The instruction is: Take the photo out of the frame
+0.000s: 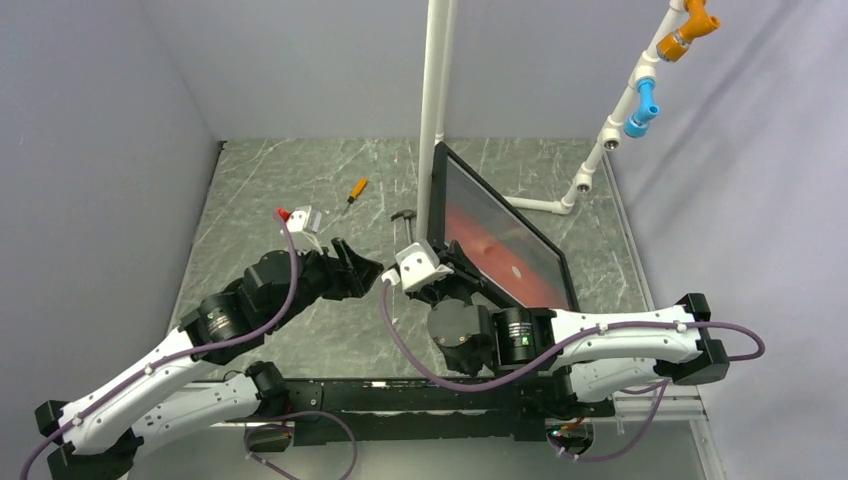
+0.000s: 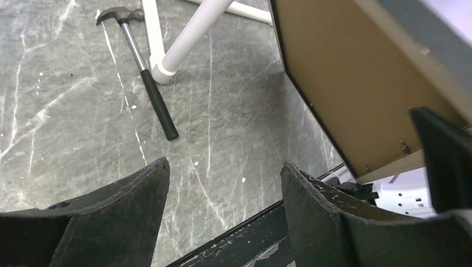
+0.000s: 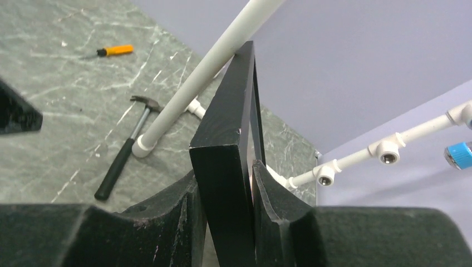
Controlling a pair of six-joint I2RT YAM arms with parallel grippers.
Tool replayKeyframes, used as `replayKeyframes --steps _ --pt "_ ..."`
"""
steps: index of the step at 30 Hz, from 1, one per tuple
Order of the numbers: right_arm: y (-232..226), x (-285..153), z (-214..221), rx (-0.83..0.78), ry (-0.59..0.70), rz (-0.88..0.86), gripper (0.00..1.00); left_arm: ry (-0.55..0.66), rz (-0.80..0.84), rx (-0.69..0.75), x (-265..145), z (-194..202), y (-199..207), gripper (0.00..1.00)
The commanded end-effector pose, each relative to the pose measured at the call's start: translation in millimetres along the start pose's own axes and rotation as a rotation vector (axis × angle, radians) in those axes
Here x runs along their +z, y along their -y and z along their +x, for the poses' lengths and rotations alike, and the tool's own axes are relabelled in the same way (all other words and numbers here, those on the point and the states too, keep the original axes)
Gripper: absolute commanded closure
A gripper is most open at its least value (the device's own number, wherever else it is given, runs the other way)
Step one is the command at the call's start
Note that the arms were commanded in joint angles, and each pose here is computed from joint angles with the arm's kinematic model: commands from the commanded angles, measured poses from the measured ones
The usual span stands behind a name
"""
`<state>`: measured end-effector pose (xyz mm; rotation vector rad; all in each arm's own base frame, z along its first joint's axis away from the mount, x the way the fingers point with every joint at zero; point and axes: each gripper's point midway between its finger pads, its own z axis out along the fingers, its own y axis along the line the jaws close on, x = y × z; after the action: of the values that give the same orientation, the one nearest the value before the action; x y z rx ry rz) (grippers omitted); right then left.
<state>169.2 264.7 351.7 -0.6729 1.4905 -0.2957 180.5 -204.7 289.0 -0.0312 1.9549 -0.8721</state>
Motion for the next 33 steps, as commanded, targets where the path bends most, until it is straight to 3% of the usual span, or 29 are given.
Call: replayKeyframes --steps 1,10,25,26,28,33 --pt "56.1 1.0 -55.2 0.456 0.085 0.070 1.00 0.010 0.053 -0.017 8.4 -0.2 11.5 0.23" --pt "109.7 -5.5 -24.2 0.515 0.056 0.178 1.00 0.001 0.130 0.084 26.0 -7.5 37.4 0.21" --pt "191.7 24.3 -71.0 0.756 0.147 0.304 1.00 -0.064 0.169 0.051 47.6 10.3 49.5 0.20" --pt "235.4 4.4 -67.5 0.856 0.197 0.325 1.00 -0.068 0.170 0.050 48.2 11.2 49.9 0.20" --pt "197.0 39.5 -78.7 0.760 0.151 0.330 1.00 -0.076 0.173 0.046 49.5 14.0 50.2 0.20" --pt "207.7 57.8 -83.1 0.783 0.155 0.379 1.00 -0.095 0.176 0.048 51.1 20.4 48.6 0.20"
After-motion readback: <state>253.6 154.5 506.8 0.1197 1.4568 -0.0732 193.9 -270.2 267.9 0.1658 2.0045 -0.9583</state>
